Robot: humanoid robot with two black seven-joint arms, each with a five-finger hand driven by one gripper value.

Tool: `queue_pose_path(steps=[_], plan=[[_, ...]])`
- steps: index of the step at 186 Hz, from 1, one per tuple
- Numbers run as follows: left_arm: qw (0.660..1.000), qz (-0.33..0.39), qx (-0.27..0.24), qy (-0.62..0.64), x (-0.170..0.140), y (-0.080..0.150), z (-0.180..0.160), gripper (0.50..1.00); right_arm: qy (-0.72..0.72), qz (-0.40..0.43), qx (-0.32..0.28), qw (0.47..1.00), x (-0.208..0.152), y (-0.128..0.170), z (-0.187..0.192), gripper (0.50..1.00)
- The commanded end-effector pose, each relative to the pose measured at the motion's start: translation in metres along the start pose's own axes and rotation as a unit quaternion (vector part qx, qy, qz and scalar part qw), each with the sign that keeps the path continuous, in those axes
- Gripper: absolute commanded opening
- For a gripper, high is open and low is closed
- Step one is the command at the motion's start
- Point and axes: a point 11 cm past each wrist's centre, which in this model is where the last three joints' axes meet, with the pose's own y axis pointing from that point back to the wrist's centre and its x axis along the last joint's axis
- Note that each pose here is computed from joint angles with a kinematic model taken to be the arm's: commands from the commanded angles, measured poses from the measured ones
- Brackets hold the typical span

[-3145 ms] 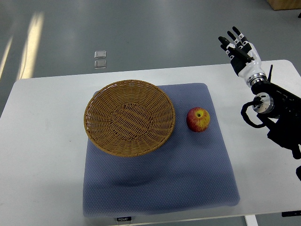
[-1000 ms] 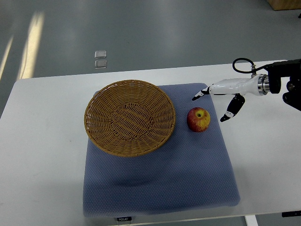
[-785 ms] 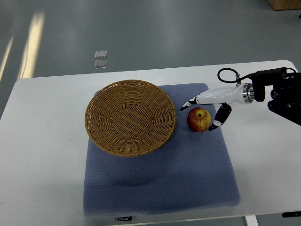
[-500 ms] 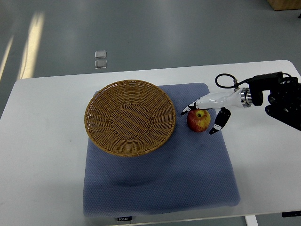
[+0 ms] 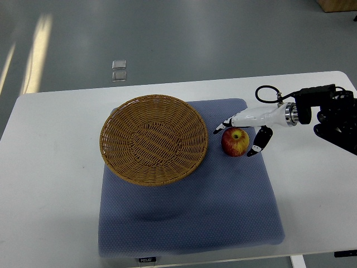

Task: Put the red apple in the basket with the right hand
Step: 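Close the right hand fingers around the red apple, then lift the apple and carry it over the wicker basket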

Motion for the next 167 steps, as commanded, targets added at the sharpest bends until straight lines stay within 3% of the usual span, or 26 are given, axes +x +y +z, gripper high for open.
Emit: queue_pose_path(steps=[1, 15, 51, 135, 167], plan=[[1.000, 0.000, 0.000, 0.000, 0.000, 0.000, 0.000, 1.000, 0.000, -0.001, 0.003, 1.000, 0.000, -0.002, -0.002, 0.801], [1.000, 0.000, 0.000, 0.000, 0.000, 0.000, 0.000, 1.000, 0.000, 0.000, 0.004, 1.000, 0.000, -0.002, -0.002, 0.795], [1.000, 0.000, 0.000, 0.001, 0.000, 0.000, 0.000, 1.000, 0.001, -0.002, 0.004, 1.000, 0.000, -0.002, -0.002, 0.688], [1.000, 0.000, 0.000, 0.000, 0.000, 0.000, 0.000, 1.000, 0.013, 0.010, 0.000, 1.000, 0.017, 0.003, -0.002, 0.684], [1.000, -0.001, 0.000, 0.001, 0.000, 0.000, 0.000, 1.000, 0.027, 0.027, -0.007, 0.999, 0.041, 0.012, -0.001, 0.684]])
